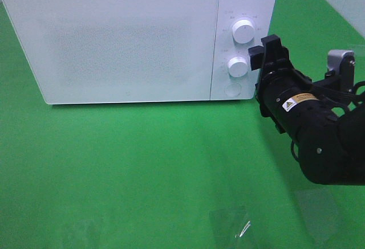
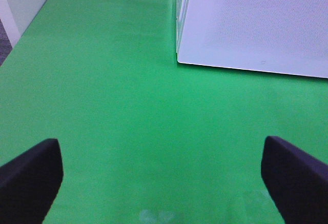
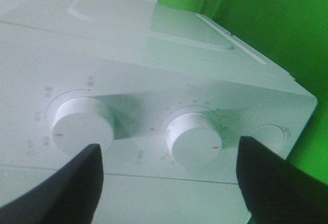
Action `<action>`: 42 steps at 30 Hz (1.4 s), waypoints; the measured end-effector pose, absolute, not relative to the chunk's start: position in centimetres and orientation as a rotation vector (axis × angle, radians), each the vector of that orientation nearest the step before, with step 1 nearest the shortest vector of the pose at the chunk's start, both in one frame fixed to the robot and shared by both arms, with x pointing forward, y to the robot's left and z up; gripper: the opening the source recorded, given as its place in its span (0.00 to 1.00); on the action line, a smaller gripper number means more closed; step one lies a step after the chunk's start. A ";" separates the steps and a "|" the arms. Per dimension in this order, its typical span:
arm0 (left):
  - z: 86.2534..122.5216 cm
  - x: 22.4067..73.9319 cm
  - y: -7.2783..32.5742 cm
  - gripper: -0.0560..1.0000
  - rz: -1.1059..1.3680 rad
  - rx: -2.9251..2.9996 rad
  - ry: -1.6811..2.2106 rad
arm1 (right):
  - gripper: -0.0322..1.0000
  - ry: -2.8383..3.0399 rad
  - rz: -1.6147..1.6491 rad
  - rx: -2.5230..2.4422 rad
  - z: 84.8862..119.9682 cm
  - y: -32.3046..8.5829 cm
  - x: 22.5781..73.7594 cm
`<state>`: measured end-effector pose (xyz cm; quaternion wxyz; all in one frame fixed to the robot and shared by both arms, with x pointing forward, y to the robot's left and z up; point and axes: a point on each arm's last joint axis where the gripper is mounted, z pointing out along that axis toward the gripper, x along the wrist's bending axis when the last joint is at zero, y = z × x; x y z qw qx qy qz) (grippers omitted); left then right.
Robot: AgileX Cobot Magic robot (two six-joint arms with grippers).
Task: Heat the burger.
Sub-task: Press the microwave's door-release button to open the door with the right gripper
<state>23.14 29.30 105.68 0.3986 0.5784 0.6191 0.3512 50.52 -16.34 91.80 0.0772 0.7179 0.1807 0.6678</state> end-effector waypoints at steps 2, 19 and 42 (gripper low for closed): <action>105.7 23.1 29.3 0.99 0.889 1.464 1.567 | 0.70 0.541 2.001 2.151 91.8 -16.3 50.5; 105.7 23.1 29.3 0.99 0.889 1.464 1.567 | 0.70 1.347 1.552 1.794 96.3 -16.3 48.1; 105.7 23.1 29.3 0.99 0.888 1.463 1.568 | 0.81 2.084 0.869 1.418 104.6 -22.3 43.6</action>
